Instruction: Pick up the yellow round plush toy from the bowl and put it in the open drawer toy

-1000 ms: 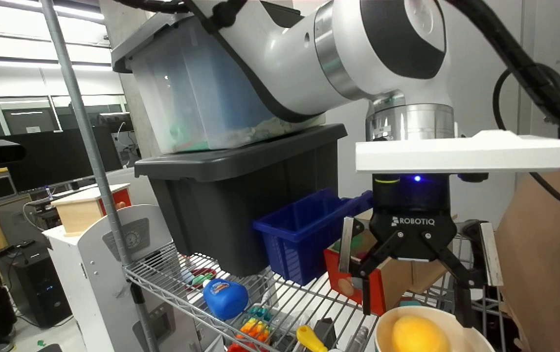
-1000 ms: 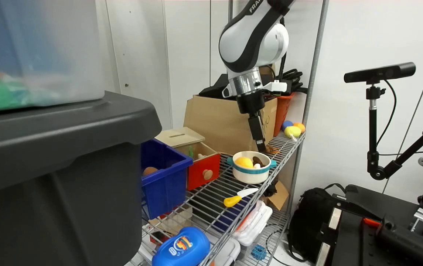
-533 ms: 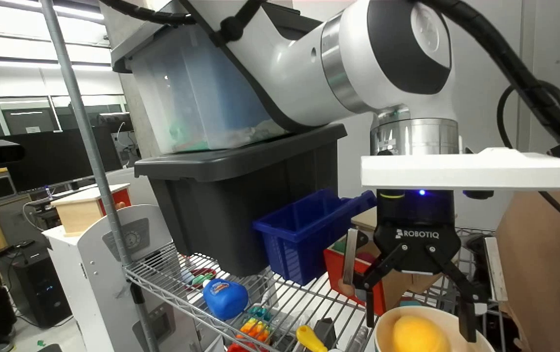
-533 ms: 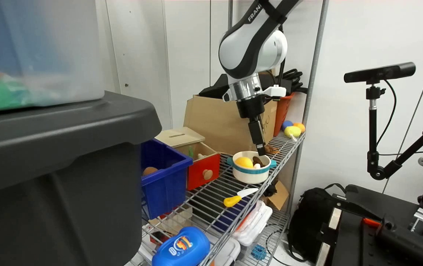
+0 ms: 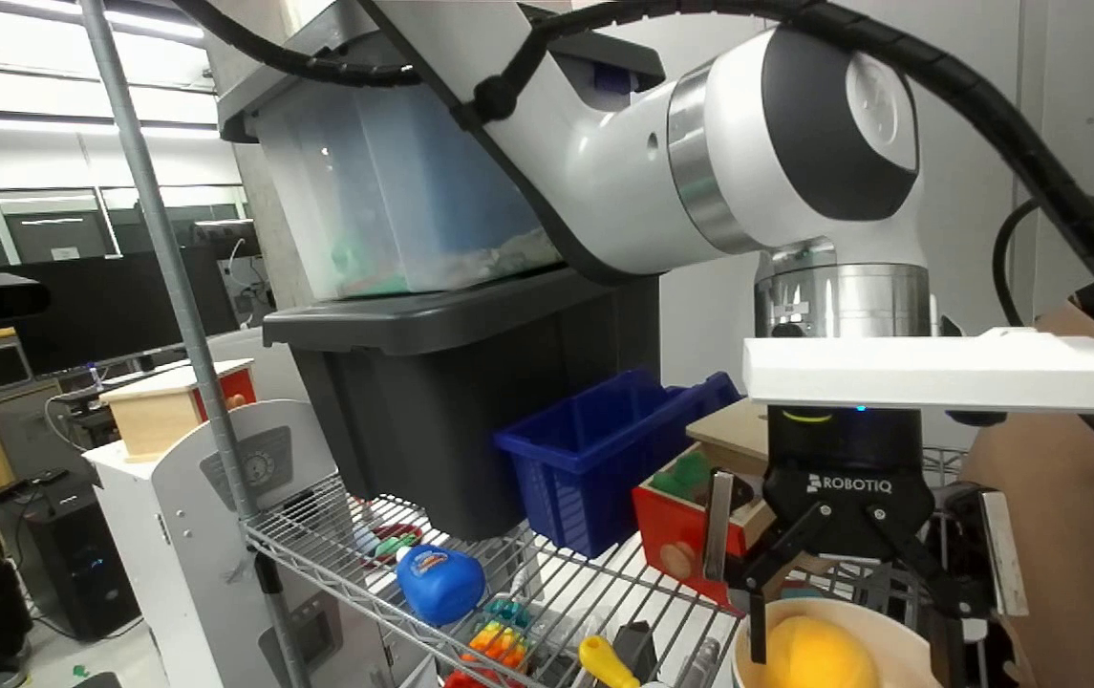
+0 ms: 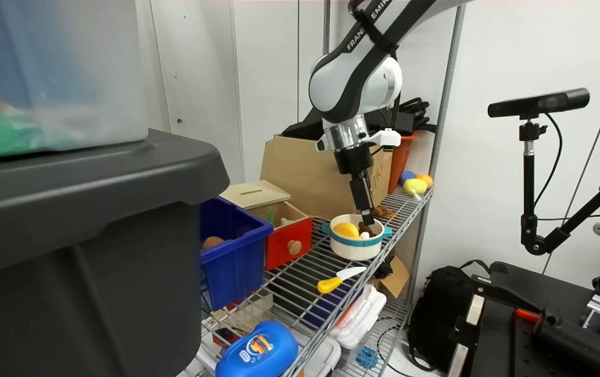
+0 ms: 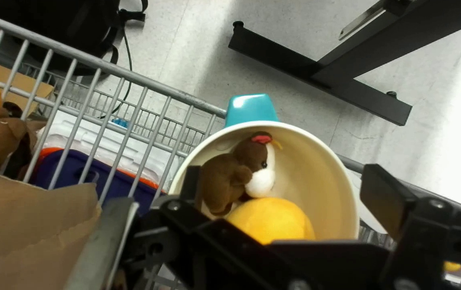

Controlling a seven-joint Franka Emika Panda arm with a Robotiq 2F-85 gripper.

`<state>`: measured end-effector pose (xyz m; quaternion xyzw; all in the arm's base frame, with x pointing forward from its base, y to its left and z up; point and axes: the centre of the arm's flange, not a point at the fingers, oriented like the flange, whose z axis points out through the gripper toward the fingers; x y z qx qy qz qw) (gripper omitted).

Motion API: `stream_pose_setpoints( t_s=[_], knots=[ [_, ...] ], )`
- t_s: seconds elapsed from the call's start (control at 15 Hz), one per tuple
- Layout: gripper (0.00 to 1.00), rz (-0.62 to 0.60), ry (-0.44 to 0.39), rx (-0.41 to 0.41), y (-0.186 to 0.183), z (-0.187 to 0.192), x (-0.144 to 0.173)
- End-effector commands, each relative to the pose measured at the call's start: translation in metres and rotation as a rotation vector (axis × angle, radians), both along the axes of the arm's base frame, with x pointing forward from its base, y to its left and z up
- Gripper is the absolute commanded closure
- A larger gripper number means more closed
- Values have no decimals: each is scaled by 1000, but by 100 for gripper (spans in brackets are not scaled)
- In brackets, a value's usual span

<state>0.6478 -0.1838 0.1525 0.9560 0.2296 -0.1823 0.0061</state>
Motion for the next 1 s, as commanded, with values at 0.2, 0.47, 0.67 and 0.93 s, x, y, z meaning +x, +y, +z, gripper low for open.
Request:
stream_pose_setpoints(
  t_s=[0.2, 0.47, 0.67, 0.93],
  knots=[
    [0, 35, -9, -12, -6, 10, 28],
    [0, 48, -19, -14, -2, 12, 37],
    [0, 57, -29, -2, 3, 6, 39],
    [0, 65, -26, 9, 14, 2, 39]
  ],
)
